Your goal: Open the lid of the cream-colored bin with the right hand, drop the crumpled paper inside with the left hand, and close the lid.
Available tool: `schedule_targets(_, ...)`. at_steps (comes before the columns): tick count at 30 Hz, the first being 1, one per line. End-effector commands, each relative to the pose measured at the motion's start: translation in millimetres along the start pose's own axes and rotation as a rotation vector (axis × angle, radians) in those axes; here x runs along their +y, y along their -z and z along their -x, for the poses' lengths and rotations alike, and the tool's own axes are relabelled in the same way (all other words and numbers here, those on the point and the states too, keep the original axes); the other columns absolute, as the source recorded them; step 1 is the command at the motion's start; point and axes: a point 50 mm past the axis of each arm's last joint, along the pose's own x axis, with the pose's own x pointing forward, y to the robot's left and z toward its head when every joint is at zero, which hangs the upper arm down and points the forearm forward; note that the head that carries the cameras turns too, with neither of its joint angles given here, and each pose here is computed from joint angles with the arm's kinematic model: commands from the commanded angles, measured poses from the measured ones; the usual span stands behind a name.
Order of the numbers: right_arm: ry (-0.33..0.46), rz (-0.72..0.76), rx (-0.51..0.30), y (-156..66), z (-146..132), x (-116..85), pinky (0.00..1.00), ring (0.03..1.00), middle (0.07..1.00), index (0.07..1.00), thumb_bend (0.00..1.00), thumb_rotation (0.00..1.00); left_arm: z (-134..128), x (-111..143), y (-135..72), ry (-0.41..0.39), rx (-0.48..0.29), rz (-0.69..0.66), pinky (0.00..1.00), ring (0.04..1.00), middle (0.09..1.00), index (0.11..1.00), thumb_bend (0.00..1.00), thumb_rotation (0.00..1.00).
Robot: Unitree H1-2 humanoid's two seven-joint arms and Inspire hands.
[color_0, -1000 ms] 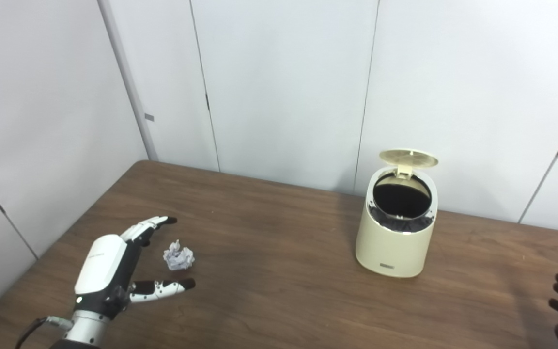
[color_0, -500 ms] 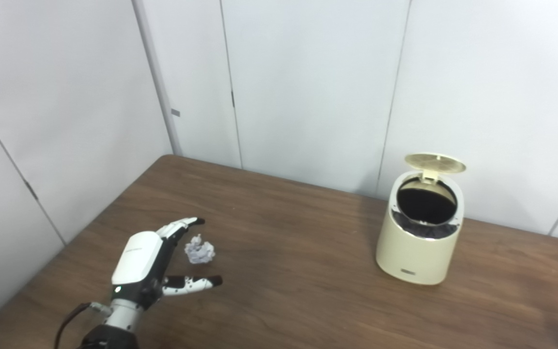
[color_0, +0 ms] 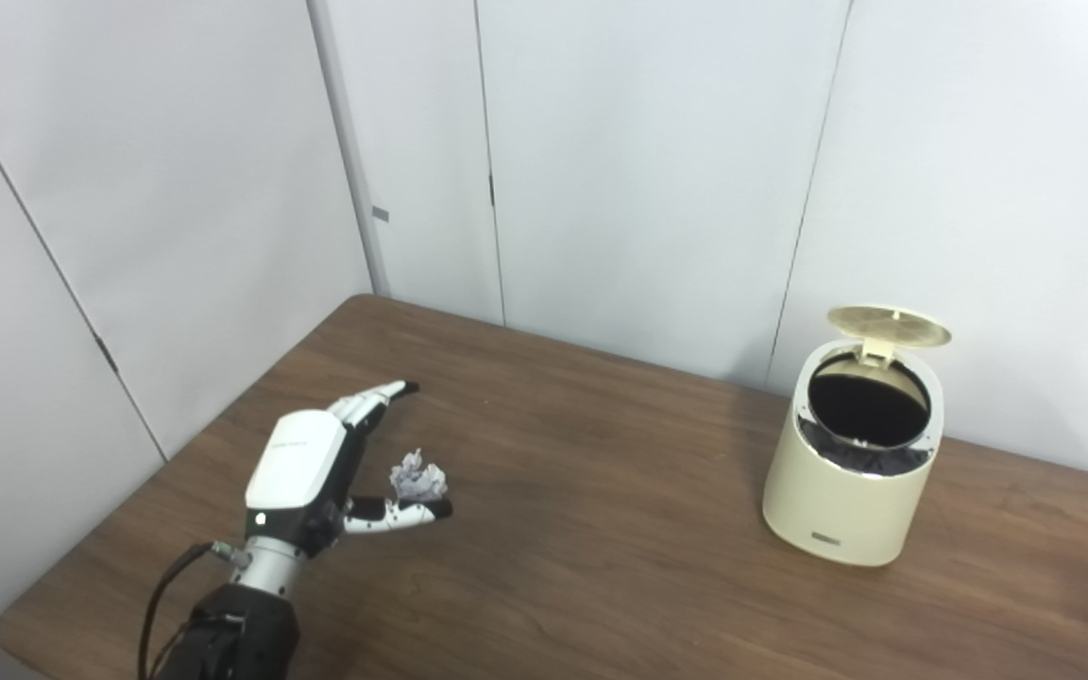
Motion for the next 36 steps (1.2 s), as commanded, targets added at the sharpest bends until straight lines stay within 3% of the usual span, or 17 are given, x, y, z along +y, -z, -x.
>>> schedule_targets(1, 0.020, 0.007, -0.075, -13.0, -13.0, -7.5, 0.49, 0.695, 0.724, 0.753, 0.99, 0.87, -13.7, 14.9, 0.1, -0.058, -0.026, -0.040, 0.66, 0.808, 0.838, 0.860, 1.00, 0.44)
schedule_targets(5, 0.020, -0.001, -0.078, -12.4, -13.0, -7.9, 0.49, 0.692, 0.723, 0.750, 1.00, 0.87, -16.0, 13.5, 1.7, -0.036, -0.024, -0.039, 0.60, 0.748, 0.801, 0.816, 1.00, 0.43)
schedule_targets(15, 0.021, -0.005, -0.074, -14.6, -11.5, -8.4, 0.46, 0.676, 0.708, 0.732, 1.00, 0.87, -15.6, -2.4, 16.0, 0.059, 0.025, 0.028, 0.61, 0.710, 0.750, 0.747, 1.00, 0.46)
schedule_targets(25, 0.018, -0.002, -0.077, -15.3, -11.7, -10.2, 0.46, 0.672, 0.706, 0.729, 1.00, 0.87, -17.2, -23.7, 32.0, 0.199, 0.100, 0.023, 0.64, 0.734, 0.772, 0.773, 1.00, 0.47)
schedule_targets(36, 0.013, -0.016, -0.087, -19.3, -9.7, -7.3, 0.46, 0.663, 0.704, 0.718, 1.00, 0.87, -25.9, -30.4, 37.5, 0.232, 0.109, 0.030, 0.65, 0.752, 0.782, 0.776, 1.00, 0.44)
